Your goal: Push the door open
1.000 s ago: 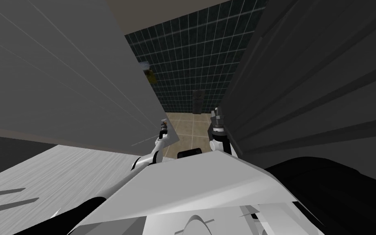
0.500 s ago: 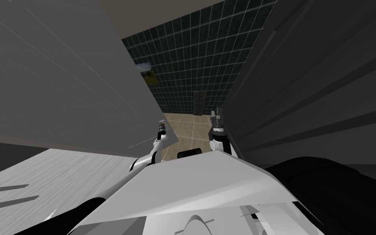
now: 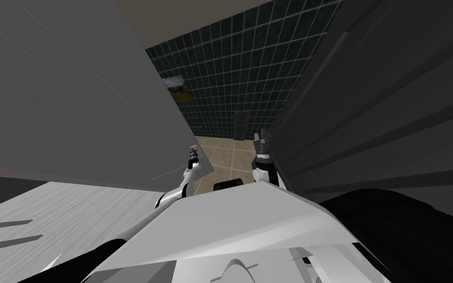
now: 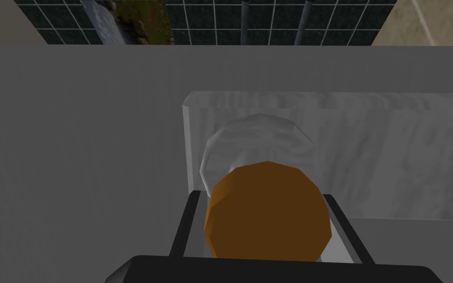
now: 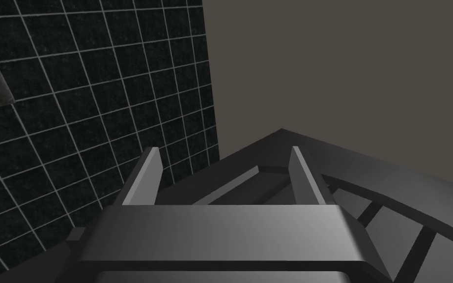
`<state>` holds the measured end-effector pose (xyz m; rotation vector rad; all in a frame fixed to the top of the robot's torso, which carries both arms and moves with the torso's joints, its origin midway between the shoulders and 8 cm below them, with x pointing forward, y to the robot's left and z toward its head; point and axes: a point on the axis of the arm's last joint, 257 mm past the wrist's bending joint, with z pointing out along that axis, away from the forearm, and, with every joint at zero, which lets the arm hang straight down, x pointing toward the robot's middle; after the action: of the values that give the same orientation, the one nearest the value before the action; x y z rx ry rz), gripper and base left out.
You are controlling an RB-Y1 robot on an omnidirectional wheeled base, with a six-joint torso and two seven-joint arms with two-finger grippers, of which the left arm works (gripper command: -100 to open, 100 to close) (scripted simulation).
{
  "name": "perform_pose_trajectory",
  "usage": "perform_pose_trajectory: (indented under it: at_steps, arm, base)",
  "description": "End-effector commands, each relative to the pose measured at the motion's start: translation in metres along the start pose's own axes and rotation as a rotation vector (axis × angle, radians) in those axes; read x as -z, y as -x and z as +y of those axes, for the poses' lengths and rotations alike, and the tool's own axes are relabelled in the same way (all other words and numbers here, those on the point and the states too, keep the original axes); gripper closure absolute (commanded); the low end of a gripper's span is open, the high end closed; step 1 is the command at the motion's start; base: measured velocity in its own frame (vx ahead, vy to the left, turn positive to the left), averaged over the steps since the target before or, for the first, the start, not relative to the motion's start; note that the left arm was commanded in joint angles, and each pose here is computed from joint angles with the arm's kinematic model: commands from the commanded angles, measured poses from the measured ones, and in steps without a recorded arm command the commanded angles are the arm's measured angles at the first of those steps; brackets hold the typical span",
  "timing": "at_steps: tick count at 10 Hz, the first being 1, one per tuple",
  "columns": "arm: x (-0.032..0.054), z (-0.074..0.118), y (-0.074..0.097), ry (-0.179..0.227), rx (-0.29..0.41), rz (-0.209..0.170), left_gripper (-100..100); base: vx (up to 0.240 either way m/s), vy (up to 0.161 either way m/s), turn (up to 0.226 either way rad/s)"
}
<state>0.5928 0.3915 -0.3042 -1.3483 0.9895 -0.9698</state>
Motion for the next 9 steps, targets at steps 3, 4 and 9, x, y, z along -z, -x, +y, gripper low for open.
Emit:
perform_pose_trajectory:
  at_steps: [3, 4, 9]
  arm:
    - [-0.0052, -0.008, 0.022, -0.014, 0.002, -0.040, 100]
    - [-0.0053, -0.008, 0.027, -0.014, 0.004, -0.049, 100]
    - [-0.0054, -0.008, 0.052, -0.014, 0.004, -0.091, 100]
  base:
    - [0.182, -0.062, 0.053]
    - [0.183, -0.074, 0.050]
    - [0.146, -0.049, 0.048]
